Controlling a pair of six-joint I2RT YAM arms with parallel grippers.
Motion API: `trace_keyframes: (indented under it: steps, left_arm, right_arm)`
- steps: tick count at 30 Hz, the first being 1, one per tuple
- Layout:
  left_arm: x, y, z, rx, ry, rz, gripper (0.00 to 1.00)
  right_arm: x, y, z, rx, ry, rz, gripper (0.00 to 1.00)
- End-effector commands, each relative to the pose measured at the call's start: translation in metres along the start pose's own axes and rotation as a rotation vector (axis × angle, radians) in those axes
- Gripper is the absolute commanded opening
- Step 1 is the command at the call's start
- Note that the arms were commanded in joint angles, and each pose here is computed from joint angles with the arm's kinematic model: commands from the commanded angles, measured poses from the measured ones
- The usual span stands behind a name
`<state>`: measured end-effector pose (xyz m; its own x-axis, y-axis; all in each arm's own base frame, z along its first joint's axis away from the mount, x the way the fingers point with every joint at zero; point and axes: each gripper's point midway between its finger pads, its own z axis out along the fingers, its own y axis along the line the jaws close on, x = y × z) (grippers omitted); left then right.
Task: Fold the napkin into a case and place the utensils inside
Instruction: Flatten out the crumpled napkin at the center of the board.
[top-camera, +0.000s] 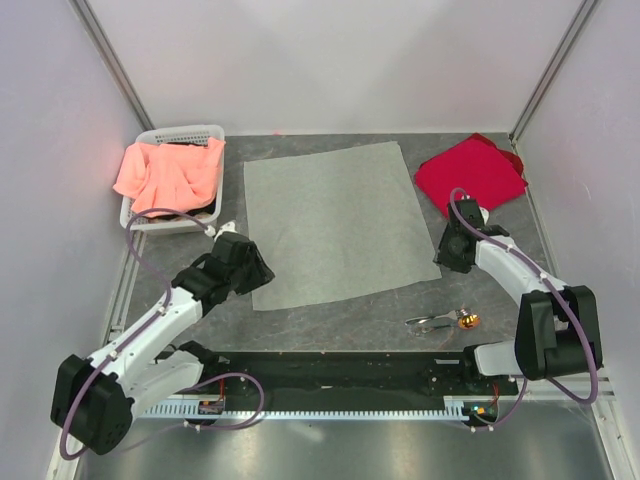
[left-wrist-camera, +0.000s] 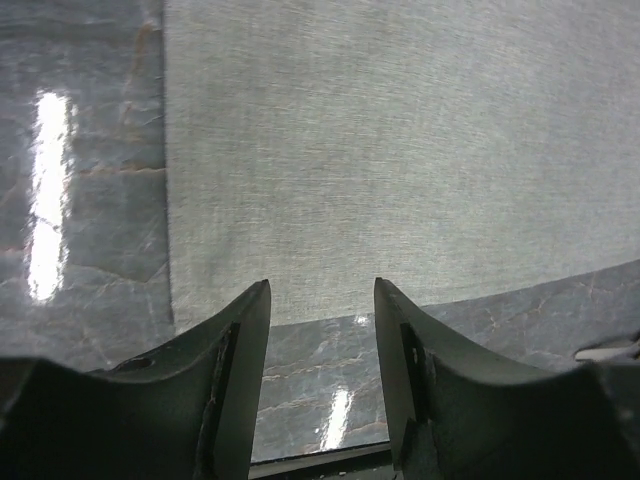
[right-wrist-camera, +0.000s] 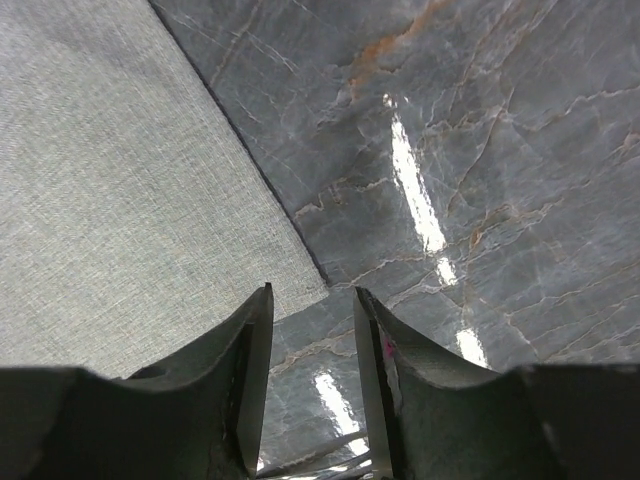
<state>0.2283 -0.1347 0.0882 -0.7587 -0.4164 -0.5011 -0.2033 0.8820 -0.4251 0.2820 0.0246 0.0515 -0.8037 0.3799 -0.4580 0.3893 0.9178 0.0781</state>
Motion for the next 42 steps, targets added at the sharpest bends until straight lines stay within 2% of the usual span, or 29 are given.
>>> trace_keyframes:
  steps: [1, 6, 10, 21, 34, 37, 38, 42]
  left_arm:
    - [-0.007, 0.021, -0.015, -0.134, -0.042, -0.104, 0.54]
    - [0.004, 0.031, -0.014, -0.22, 0.019, -0.16, 0.54]
    - [0.01, 0.042, -0.009, -0.269, 0.021, -0.189, 0.53]
    - [0.024, 0.049, -0.003, -0.325, 0.084, -0.212, 0.54]
    - [0.027, 0.052, -0.003, -0.35, 0.12, -0.157, 0.55]
    - [0.033, 0.048, -0.003, -0.338, 0.139, -0.162, 0.54]
    - [0.035, 0.049, -0.004, -0.345, 0.14, -0.159, 0.53]
    - [0.04, 0.054, -0.007, -0.404, 0.099, -0.137, 0.52]
  right_arm:
    - [0.009, -0.002, 0.005, 0.02, 0.018, 0.052, 0.45]
    - [0.017, -0.002, 0.011, 0.03, 0.032, 0.059, 0.43]
    - [0.023, -0.001, 0.016, 0.038, 0.041, 0.073, 0.44]
    - [0.027, 0.009, 0.025, 0.057, 0.047, 0.079, 0.42]
    - [0.026, 0.004, 0.026, 0.072, 0.027, 0.074, 0.39]
    - [0.029, 0.005, 0.027, 0.057, 0.029, 0.065, 0.25]
    - [0.029, 0.007, 0.027, 0.047, 0.03, 0.064, 0.18]
    - [0.029, 0.017, 0.025, -0.014, 0.032, 0.062, 0.07]
